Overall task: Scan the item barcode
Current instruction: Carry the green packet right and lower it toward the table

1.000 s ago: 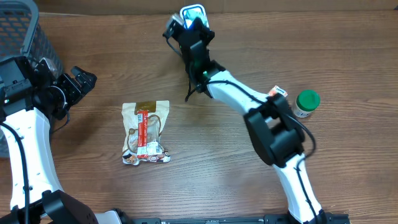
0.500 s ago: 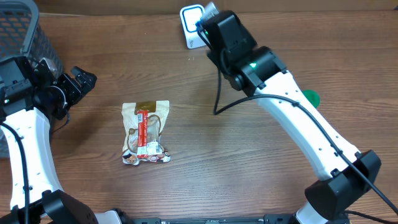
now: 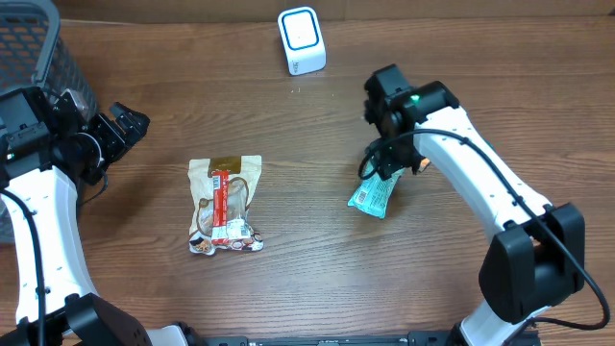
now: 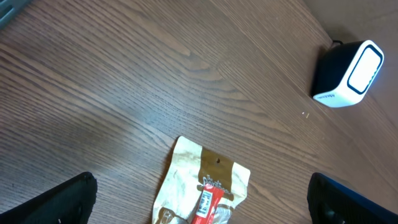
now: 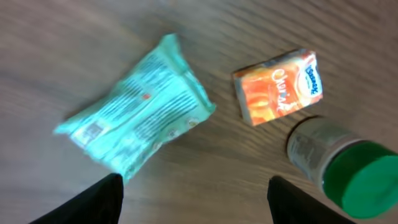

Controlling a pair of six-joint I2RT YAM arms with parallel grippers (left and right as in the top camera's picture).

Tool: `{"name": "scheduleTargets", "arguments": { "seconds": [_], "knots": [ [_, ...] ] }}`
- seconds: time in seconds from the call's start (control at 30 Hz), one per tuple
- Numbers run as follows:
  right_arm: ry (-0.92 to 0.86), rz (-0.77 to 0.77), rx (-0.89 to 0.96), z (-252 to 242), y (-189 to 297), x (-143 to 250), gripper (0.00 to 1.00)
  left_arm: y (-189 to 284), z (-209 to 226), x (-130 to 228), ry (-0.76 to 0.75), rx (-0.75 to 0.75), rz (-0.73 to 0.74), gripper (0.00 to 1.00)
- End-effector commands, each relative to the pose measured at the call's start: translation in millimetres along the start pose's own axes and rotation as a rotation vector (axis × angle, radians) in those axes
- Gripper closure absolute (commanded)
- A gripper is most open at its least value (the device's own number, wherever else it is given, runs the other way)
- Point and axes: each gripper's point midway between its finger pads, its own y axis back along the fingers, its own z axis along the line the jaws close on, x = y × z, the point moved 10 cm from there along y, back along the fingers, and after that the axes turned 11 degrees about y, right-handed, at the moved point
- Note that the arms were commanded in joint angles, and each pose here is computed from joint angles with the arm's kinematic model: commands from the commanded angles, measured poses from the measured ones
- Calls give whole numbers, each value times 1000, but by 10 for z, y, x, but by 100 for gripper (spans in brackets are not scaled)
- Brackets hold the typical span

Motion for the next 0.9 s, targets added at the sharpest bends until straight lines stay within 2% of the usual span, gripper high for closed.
{"name": "scheduleTargets", "arguments": {
  "seconds": [0.0, 0.07, 0.2, 0.33, 0.43, 0.57, 0.87],
  "knots": [
    [-284, -36, -91, 14, -95, -40, 29, 64, -32, -7, -3, 10, -19, 0],
    [-375, -46, -246, 122, -91, -72, 29, 64, -32, -8, -3, 10, -19, 0],
    [-384, -70, -499, 359, -120, -127, 33, 64, -32, -8, -3, 10, -19, 0],
    [-468, -92, -574, 589, -282, -180, 39, 64, -32, -8, -3, 10, -19, 0],
    [-518, -116, -552, 697, -433, -187, 39, 64, -32, -8, -3, 10, -19, 1],
    [-603, -130, -420, 748, -671, -106, 39, 64, -32, -8, -3, 10, -19, 0],
    [-691, -60, -157, 506, -888, 157, 37, 64, -32, -8, -3, 10, -19, 1]
  ]
}}
